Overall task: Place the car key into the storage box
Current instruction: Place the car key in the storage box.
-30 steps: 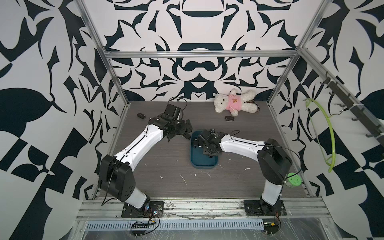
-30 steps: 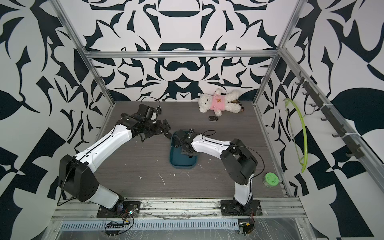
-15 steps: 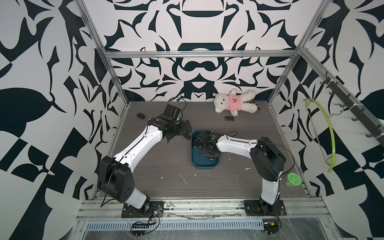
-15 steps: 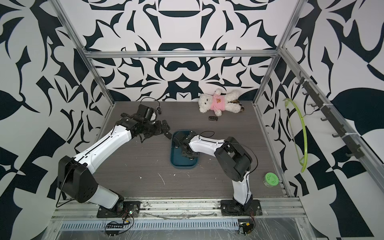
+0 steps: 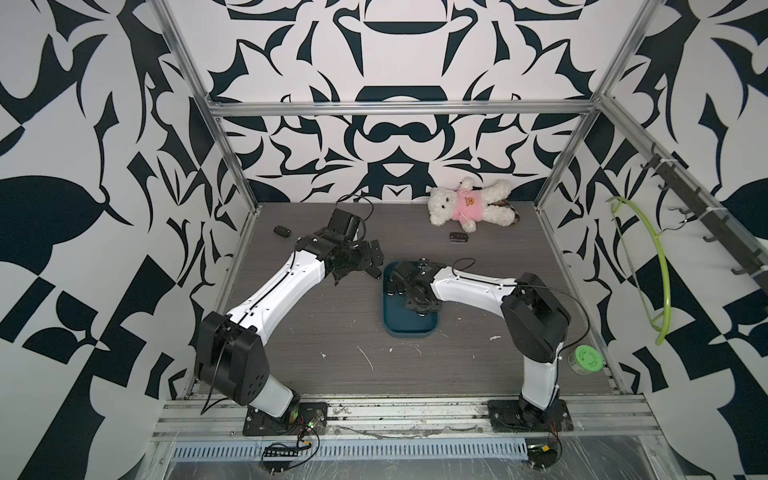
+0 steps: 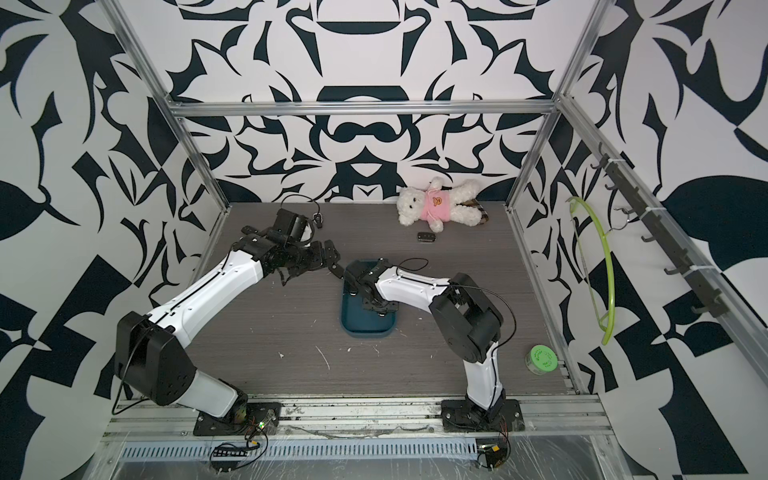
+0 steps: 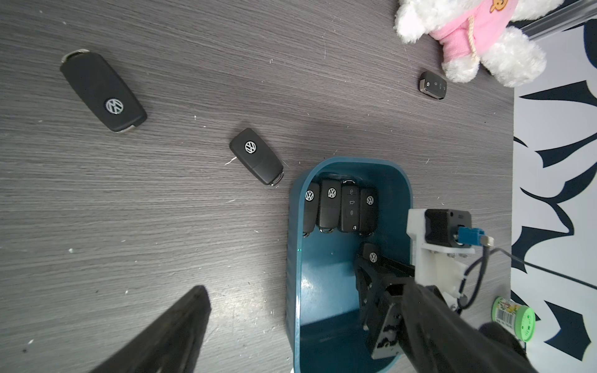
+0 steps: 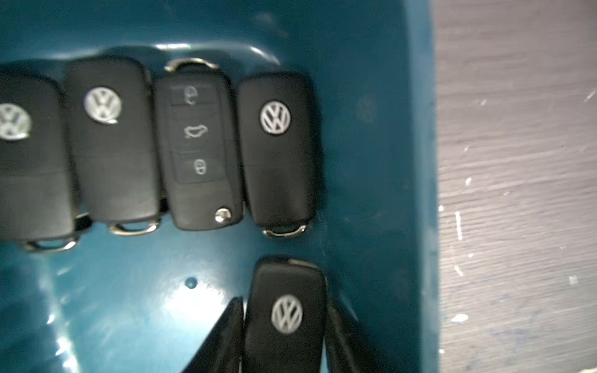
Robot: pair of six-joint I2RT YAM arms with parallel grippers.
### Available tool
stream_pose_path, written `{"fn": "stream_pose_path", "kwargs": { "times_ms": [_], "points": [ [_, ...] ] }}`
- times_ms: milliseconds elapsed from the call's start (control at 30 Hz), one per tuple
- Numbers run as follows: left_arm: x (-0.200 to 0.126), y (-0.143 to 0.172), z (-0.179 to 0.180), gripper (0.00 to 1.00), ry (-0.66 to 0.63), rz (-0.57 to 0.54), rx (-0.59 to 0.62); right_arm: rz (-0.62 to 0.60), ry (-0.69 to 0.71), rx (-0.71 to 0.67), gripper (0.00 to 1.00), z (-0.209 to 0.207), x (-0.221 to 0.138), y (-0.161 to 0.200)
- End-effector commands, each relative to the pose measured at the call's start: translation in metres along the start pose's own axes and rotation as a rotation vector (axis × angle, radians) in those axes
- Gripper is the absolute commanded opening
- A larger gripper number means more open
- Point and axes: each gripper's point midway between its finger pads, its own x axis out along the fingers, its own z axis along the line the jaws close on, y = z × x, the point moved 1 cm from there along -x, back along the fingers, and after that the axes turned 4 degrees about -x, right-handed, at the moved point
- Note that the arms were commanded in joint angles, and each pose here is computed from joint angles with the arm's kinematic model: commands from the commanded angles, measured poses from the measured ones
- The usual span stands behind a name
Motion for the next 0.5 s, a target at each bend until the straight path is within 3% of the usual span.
{"fn": "stream_pose_path", "kwargs": {
  "times_ms": [0, 467],
  "points": [
    [-0.002, 0.002, 0.003, 0.99, 0.002, 0.002, -0.007, -0.015, 0.048, -0.012, 0.45, -0.004, -0.006, -0.005],
    [0.0, 0.002, 0.002, 0.99, 0.004, 0.004, -0.006, -0.046, -0.009, -0.021, 0.43, 0.005, -0.019, -0.011]
  ]
}}
